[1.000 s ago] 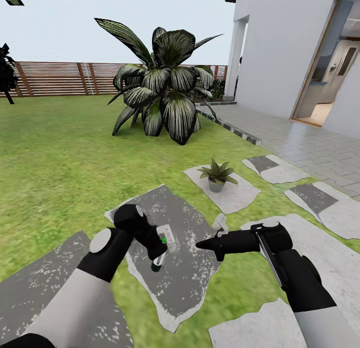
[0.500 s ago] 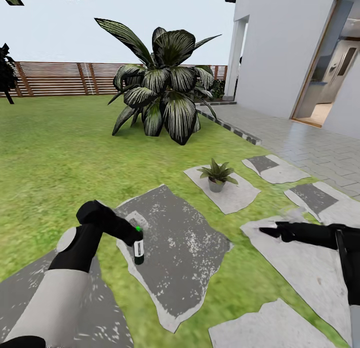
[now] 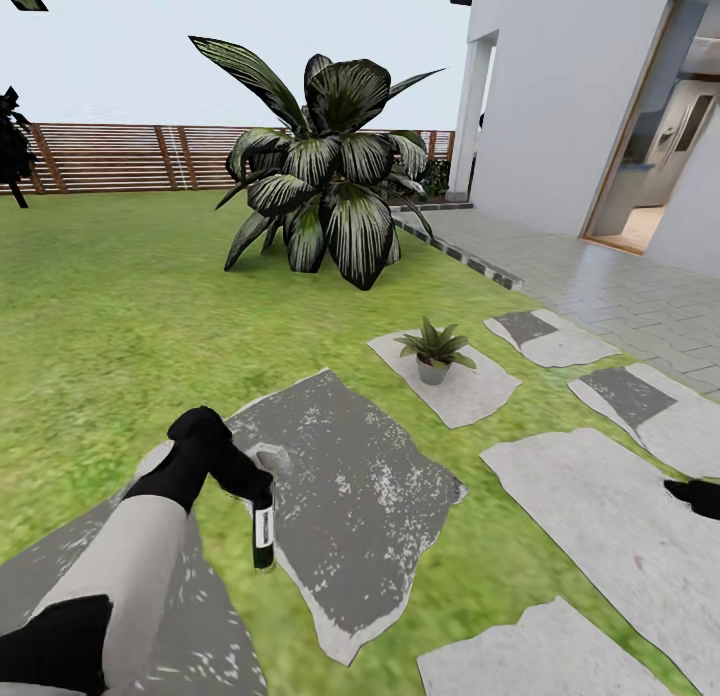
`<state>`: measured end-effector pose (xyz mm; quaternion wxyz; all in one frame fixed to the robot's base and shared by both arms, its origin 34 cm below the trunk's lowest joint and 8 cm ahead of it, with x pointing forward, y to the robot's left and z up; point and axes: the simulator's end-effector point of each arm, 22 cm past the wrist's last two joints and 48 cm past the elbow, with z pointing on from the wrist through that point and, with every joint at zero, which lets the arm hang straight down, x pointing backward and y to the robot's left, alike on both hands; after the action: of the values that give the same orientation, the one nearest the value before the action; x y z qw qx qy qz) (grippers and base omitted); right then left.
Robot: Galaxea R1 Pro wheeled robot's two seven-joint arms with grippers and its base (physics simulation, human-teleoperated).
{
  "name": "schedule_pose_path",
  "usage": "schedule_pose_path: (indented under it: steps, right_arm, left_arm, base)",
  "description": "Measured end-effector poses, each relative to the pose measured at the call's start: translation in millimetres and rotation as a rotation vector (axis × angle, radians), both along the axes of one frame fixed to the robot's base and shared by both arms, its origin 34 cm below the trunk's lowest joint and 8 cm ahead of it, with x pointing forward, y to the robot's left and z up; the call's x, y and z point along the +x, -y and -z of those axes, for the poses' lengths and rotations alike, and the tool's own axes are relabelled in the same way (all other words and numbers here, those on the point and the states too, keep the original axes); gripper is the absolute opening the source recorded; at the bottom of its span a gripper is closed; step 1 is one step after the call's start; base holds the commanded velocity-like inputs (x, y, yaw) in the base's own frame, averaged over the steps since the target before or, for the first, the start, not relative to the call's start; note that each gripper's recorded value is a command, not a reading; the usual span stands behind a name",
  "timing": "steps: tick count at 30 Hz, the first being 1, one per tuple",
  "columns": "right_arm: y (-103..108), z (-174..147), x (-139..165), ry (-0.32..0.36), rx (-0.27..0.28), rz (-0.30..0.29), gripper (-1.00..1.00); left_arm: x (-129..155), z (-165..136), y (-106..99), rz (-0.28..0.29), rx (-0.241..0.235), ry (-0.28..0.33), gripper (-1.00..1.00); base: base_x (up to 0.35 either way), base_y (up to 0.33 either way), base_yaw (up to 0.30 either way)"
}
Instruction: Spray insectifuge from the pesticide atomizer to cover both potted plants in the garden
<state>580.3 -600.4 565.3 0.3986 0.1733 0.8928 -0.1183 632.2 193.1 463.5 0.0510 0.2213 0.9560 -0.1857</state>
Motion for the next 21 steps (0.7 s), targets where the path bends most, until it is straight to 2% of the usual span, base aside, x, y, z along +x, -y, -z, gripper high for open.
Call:
schedule_pose_path:
  steps: [1, 2, 3, 5, 7, 11, 13, 15, 21]
  right_arm:
    - [10, 2, -5, -0.016, -0.032, 0.044, 1.00]
    - [11, 3, -6, -0.019, -0.033, 0.049, 1.00]
    - [12, 3, -6, -0.021, -0.034, 0.054, 1.00]
    - [13, 3, -7, -0.021, -0.035, 0.059, 1.00]
    - [14, 3, -8, -0.021, -0.035, 0.061, 1.00]
    - [14, 3, -8, -0.021, -0.037, 0.062, 1.00]
    - [14, 3, -8, -0.021, -0.037, 0.062, 1.00]
    - [14, 2, -8, -0.021, -0.037, 0.062, 1.00]
    - [14, 3, -8, -0.021, -0.035, 0.061, 1.00]
  left_arm:
    - [28, 3, -29, -0.092, 0.114, 0.080, -1.00]
    - [41, 7, -50, -0.136, 0.213, 0.130, -1.00]
    - [48, 9, -54, -0.196, 0.236, 0.154, -1.00]
    - [47, 17, -37, -0.238, 0.207, 0.142, -1.00]
    - [32, 35, -15, -0.217, 0.184, 0.084, -1.00]
    - [17, 47, 18, -0.173, 0.150, 0.037, -1.00]
    - [16, 47, 19, -0.169, 0.149, 0.034, -1.00]
    - [17, 44, 24, -0.167, 0.127, 0.029, -1.00]
    - [19, 40, 27, -0.162, 0.115, 0.031, -1.00]
  base:
    - [0.000, 0.000, 0.000]
    - [0.000, 0.000, 0.000]
    - [0.000, 0.000, 0.000]
    - [0.000, 0.000, 0.000]
    - [0.000, 0.000, 0.000]
    - [0.098, 0.029, 0.000]
    - [0.271, 0.084, -0.003]
    - [0.313, 0.096, -0.092]
    - [0.328, 0.092, -0.244]
